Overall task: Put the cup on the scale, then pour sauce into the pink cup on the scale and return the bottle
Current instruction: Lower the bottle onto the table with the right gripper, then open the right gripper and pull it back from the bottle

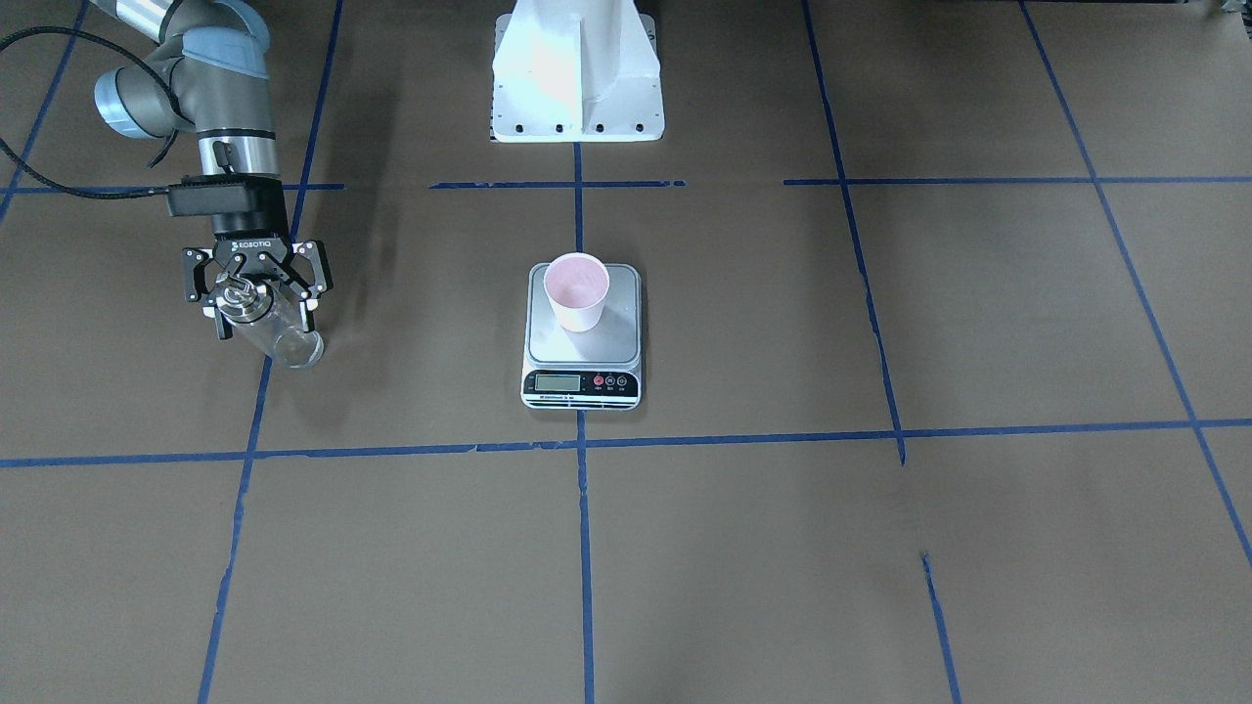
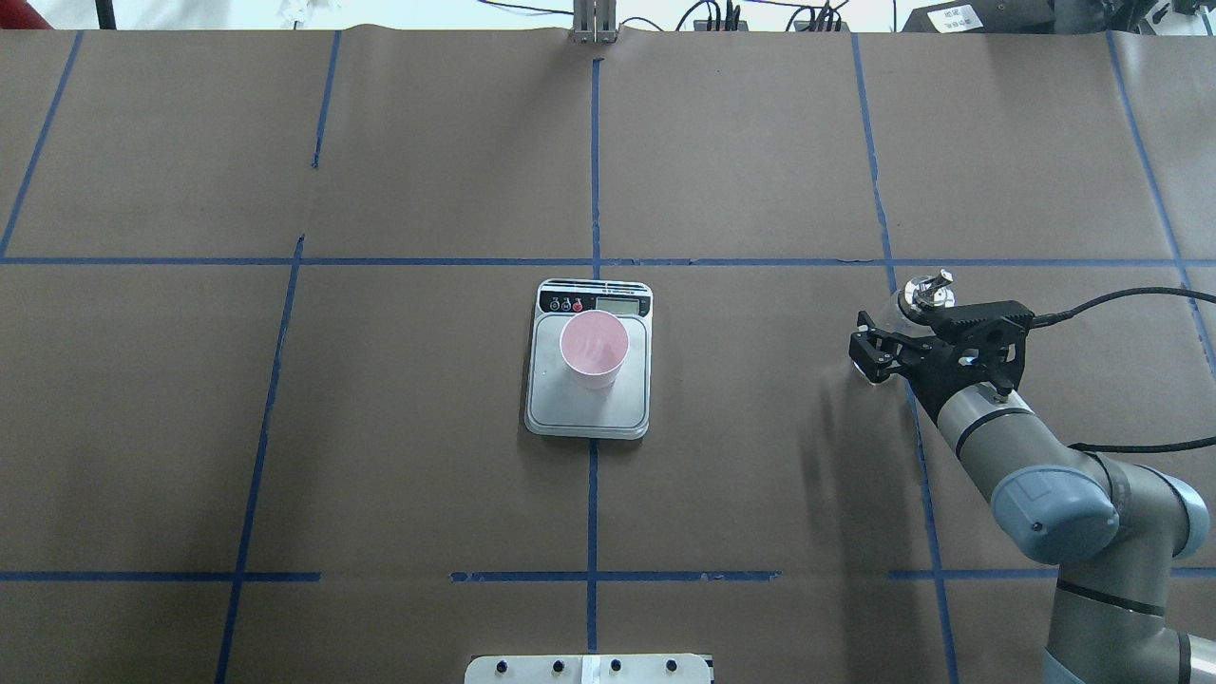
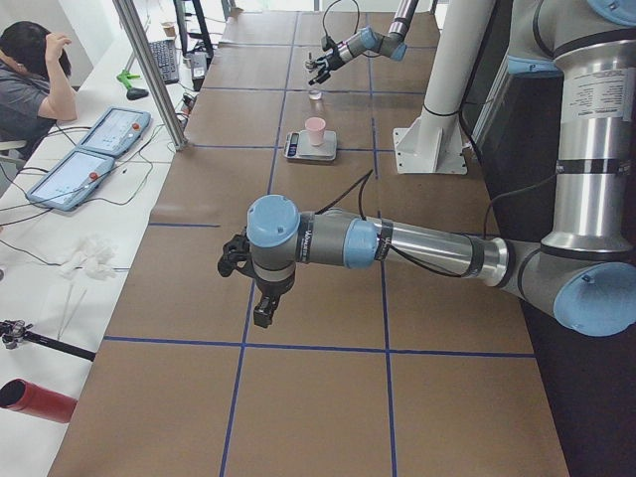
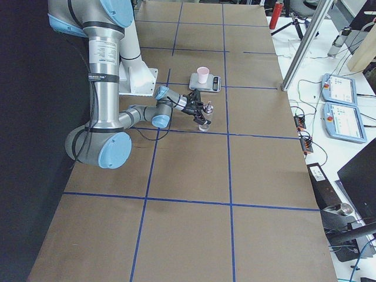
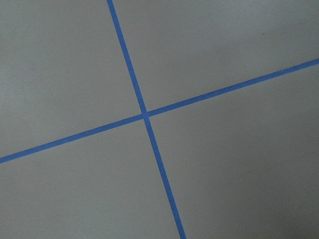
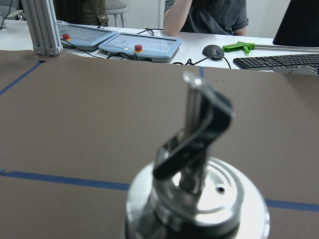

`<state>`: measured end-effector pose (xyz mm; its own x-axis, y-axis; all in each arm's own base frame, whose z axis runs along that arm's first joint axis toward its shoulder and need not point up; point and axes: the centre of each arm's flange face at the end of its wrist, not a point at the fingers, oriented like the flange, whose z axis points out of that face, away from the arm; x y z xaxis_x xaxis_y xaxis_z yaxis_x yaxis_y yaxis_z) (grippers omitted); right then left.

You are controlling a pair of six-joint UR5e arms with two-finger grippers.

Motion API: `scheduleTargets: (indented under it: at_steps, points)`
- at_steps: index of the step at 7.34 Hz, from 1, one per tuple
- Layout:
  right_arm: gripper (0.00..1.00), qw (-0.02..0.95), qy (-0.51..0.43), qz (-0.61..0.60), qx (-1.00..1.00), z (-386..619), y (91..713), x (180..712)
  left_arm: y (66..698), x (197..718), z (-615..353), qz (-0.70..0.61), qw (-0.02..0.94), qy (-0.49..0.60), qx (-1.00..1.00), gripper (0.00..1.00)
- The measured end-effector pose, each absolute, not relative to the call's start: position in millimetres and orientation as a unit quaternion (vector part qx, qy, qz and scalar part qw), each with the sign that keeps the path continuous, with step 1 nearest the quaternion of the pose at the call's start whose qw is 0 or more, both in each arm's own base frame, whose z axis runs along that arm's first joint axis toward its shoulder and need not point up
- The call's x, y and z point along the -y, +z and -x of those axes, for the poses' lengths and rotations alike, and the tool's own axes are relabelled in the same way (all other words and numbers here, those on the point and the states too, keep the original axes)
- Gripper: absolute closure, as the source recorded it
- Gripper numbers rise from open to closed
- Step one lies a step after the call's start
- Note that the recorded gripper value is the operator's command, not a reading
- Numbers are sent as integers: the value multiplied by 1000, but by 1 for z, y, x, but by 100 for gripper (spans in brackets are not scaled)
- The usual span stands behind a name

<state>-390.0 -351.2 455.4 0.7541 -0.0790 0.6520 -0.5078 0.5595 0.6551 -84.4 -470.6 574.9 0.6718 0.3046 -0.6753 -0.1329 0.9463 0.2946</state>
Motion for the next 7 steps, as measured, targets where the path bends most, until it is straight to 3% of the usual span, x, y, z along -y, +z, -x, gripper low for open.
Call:
scheduleTargets:
  at_steps: [7]
  points:
    - [0, 831, 88, -445, 323, 391, 477, 301, 576, 471, 84, -110, 908, 120, -387, 0]
